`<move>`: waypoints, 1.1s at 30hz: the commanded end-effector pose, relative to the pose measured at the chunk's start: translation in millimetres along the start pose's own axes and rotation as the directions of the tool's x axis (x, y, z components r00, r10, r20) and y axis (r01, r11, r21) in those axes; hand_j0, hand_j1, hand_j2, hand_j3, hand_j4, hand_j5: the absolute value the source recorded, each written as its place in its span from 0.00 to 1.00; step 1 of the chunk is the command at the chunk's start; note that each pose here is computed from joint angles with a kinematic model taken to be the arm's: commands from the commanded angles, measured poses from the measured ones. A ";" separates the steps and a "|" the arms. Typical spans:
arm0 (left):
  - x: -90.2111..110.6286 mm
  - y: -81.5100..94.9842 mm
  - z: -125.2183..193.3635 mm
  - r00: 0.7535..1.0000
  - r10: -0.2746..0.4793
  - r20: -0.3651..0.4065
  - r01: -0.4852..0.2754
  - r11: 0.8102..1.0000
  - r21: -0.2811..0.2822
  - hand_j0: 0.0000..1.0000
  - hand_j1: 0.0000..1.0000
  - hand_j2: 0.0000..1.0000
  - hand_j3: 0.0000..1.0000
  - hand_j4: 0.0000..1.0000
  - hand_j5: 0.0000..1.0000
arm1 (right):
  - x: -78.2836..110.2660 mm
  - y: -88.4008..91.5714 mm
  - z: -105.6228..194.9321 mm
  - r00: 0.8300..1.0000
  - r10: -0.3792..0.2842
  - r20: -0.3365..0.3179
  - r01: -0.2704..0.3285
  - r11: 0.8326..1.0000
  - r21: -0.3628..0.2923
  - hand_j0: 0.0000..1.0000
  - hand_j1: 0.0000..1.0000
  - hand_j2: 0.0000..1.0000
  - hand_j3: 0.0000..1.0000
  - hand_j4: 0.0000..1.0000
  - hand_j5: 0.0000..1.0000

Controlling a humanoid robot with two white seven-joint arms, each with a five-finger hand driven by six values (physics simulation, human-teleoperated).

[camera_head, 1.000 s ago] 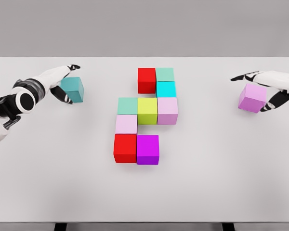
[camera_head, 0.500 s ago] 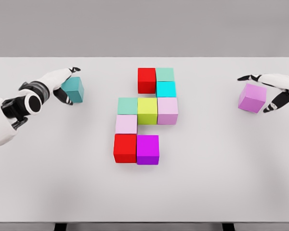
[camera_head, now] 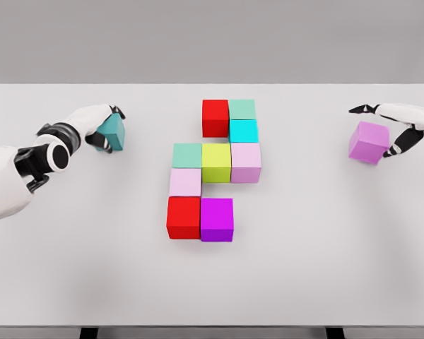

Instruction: Assemble the squares on the desktop into the number 2

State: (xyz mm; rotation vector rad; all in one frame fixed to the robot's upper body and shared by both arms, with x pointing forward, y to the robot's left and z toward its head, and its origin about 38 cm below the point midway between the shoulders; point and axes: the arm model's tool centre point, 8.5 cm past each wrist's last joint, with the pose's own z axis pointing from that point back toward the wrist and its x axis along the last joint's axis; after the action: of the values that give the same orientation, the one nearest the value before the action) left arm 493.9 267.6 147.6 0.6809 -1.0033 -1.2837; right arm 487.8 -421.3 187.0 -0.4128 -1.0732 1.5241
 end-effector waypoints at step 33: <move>131.9 44.8 -36.1 0.993 0.067 0.099 -0.061 0.996 -0.060 0.33 0.33 0.33 0.33 0.33 0.33 | 2.8 4.3 -9.2 0.997 0.056 0.053 -0.057 0.998 0.017 0.59 0.59 0.59 0.59 0.59 0.59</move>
State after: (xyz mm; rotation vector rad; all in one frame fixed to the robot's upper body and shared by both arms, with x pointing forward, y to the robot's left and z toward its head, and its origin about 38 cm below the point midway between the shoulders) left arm 545.9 150.1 202.1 0.5641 -1.0695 -1.2762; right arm 491.9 -415.5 178.1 -0.3982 -1.0831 1.5938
